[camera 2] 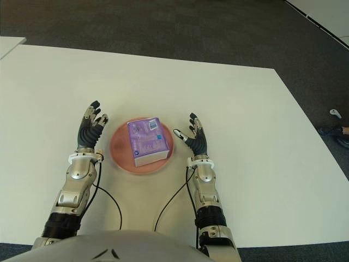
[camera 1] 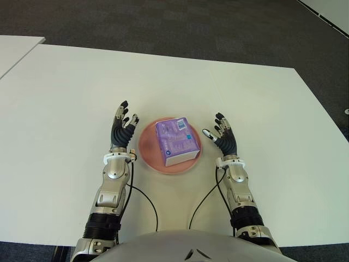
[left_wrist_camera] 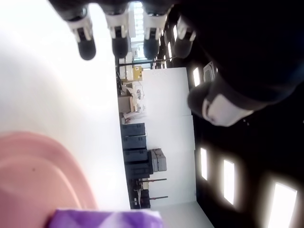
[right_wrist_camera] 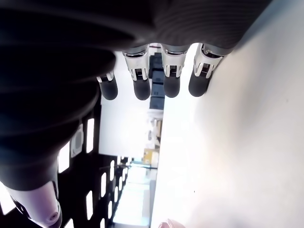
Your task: Put the tissue paper into the plate.
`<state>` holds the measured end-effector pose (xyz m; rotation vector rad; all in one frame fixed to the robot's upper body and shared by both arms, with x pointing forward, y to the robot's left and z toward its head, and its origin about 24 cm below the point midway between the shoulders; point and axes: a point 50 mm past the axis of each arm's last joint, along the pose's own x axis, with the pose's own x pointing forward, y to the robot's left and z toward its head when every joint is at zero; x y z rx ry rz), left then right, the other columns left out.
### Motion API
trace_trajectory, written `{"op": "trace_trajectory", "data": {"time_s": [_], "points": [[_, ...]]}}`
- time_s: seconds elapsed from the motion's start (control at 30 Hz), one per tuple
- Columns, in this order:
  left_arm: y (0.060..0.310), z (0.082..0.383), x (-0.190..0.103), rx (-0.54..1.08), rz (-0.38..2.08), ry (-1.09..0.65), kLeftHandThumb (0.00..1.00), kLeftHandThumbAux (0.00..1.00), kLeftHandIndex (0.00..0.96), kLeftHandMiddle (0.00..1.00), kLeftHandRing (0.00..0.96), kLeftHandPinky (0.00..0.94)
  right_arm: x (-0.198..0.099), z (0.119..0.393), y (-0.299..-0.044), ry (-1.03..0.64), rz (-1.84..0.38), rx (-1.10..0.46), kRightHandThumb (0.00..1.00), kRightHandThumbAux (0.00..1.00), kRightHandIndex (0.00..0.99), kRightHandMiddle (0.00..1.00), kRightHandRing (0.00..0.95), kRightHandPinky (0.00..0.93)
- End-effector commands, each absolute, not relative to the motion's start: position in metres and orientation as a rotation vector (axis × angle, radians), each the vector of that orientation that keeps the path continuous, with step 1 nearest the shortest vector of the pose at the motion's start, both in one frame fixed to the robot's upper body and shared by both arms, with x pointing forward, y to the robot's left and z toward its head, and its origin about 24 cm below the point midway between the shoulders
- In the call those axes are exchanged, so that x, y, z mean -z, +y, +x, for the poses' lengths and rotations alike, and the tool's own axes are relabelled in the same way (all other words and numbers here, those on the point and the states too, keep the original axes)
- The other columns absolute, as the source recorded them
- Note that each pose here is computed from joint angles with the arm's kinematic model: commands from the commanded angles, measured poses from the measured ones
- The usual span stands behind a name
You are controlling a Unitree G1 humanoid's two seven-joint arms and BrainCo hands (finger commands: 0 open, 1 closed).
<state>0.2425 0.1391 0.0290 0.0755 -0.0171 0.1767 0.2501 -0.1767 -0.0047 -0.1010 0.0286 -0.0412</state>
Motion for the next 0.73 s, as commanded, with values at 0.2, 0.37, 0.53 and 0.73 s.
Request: {"op": "trace_trajectory", "data": {"time_s": [0.2,0.37,0.53,0.73], "points": [[0.139,0.241,-0.029,-0.197,0.083,-0.026,0.000,0.577,0.000,0.000,0.000,0.000,0.032,0.231,-0.175,0.163,-0.053,0.070,0.000,0.671,0.000,0.000,0.000,0.000],[0.155,0.247,-0.008,-0.214,0.111,0.011,0.000,0.544,0.000,0.000,0.000,0.000,0.032,0.229,-0.172,0.143,-0.032,0.084,0.000,0.664,0.000,0.000,0.000,0.000],[0.142,0.246,-0.014,-0.218,0.155,-0.104,0.003,0.502,0.000,0.000,0.000,0.000,0.033,0.228,-0.170,0.136,-0.028,0.086,0.000,0.665,0.000,0.000,0.000,0.000],[0.115,0.240,-0.028,-0.162,0.175,-0.228,0.015,0.469,0.000,0.000,0.000,0.000,0.035,0.228,-0.169,0.135,-0.030,0.087,0.000,0.667,0.000,0.000,0.000,0.000]]}}
